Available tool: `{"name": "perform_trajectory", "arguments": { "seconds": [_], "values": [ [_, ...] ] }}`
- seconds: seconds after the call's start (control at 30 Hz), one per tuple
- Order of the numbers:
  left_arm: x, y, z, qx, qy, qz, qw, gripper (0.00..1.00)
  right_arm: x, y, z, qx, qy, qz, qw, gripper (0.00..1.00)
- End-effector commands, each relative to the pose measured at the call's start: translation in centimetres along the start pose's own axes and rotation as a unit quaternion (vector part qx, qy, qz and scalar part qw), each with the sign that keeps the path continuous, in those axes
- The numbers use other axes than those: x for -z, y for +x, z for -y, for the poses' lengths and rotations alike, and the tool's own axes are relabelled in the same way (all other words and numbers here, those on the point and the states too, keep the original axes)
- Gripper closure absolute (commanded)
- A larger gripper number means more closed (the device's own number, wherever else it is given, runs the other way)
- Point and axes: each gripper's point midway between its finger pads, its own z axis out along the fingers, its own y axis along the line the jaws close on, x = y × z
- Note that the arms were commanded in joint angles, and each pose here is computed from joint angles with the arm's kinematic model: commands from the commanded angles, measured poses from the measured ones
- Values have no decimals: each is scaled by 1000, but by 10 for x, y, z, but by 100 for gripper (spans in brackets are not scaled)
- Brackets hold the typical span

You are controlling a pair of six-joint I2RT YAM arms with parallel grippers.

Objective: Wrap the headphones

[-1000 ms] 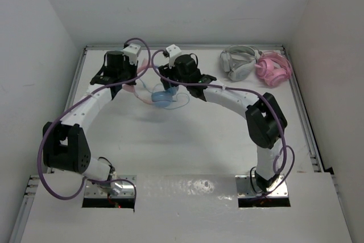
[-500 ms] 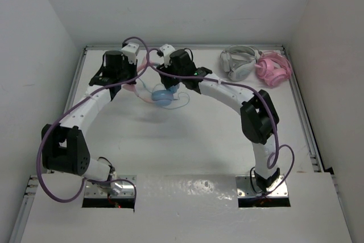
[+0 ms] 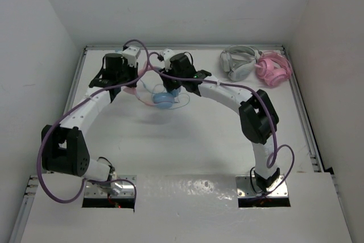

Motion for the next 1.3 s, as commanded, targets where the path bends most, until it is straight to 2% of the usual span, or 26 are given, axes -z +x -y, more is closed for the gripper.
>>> {"name": "perform_trajectory", "arguments": {
  "seconds": [0.0, 0.23, 0.33, 0.37, 0.47, 0.73, 0.8, 1.03, 1.17, 1.27],
  "values": [
    [7, -29, 15, -29, 35, 60, 997, 100, 15, -24, 4, 14, 15, 41, 999, 100],
    [-13, 0, 9, -64, 33, 16, 997, 83, 13, -13, -4, 21, -8, 45, 999, 100],
    [-19, 7, 11, -75, 41, 7, 996, 65, 14, -11, -5, 27, -14, 48, 998, 100],
    [-20, 7, 11, -79, 43, 7, 996, 56, 14, -10, -5, 30, -14, 46, 998, 100],
    [-25, 10, 10, -96, 44, 8, 994, 46, 14, -9, -7, 39, -22, 45, 998, 100],
    [-40, 25, 16, -120, 50, -12, 991, 50, 20, -18, -21, 57, -64, 58, 995, 100],
    [-41, 26, 20, -121, 59, -15, 991, 51, 21, -19, -24, 82, -71, 60, 992, 100],
    [-30, 29, 40, -118, 116, -26, 986, 50, 19, -24, -19, 99, -57, 58, 992, 100],
    [-26, 31, 35, -126, 95, -24, 987, 50, 24, -37, -20, 106, -59, 77, 990, 100],
    [-33, 38, 24, -123, 65, -38, 990, 56, 31, -41, -26, 103, -75, 96, 987, 100]
  ]
}}
